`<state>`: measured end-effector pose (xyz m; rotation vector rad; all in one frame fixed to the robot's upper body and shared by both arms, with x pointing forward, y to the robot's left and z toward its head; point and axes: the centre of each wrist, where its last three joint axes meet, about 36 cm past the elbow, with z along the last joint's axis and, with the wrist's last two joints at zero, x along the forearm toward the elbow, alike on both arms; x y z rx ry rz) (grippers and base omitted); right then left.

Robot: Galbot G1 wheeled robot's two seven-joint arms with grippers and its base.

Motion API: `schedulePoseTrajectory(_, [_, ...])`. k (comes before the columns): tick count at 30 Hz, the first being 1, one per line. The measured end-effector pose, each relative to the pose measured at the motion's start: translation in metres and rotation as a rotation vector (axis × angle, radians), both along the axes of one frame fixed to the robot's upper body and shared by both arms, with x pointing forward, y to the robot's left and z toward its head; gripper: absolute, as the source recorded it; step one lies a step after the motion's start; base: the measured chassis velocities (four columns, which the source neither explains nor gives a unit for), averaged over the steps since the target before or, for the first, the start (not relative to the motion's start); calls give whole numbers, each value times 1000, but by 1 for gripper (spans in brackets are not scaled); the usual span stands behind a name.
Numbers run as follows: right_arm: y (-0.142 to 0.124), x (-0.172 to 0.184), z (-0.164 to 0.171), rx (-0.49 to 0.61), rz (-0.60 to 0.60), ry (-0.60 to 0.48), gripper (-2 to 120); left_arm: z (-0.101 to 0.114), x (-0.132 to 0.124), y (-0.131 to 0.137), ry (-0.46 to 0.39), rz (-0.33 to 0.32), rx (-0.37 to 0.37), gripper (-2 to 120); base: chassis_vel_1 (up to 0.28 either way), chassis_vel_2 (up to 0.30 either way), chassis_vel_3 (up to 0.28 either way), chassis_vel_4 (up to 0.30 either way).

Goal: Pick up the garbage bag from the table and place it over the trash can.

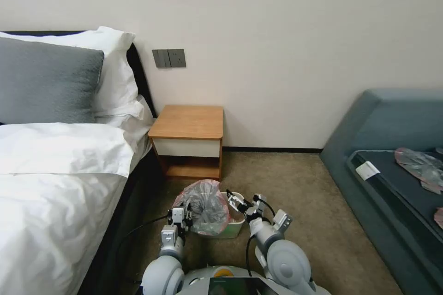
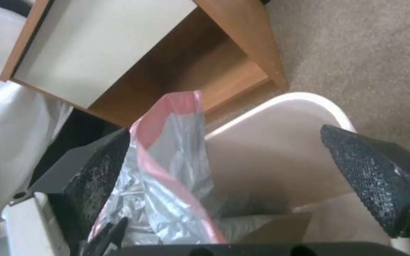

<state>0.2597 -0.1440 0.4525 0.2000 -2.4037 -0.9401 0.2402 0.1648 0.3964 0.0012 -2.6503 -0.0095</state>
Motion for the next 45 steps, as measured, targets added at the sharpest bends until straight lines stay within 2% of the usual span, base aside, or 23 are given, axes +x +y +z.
schedulePoseTrajectory(11, [3,-4,2,10,-8,-4,100,-4,5,0,35,-28,5,28,0,0,0,0])
schedulePoseTrajectory(21, [4,-7,2,17,-20,-11,100,-4,19,-1,87,-23,2,28,0,0,0,0])
schedulePoseTrajectory(30, [-1,-10,2,13,-46,-4,100,-8,33,-7,146,-16,-30,27,0,0,0,0])
schedulePoseTrajectory(33, [-1,-10,3,15,-51,-8,100,-9,34,-7,149,-12,-29,27,0,0,0,0])
schedulePoseTrajectory(38, [-2,-9,6,20,-58,-17,100,-10,34,-8,151,-6,-44,9,0,0,0,0])
schedulePoseTrajectory(40, [-2,-9,7,22,-58,-21,100,-11,33,-8,148,-4,-48,7,0,0,0,0])
schedulePoseTrajectory(43, [-3,-9,12,26,-58,-35,100,-13,30,-8,122,9,-65,7,0,0,0,0])
schedulePoseTrajectory(45, [-4,-10,19,30,-54,-61,100,-19,24,-6,60,18,-98,7,0,0,0,0])
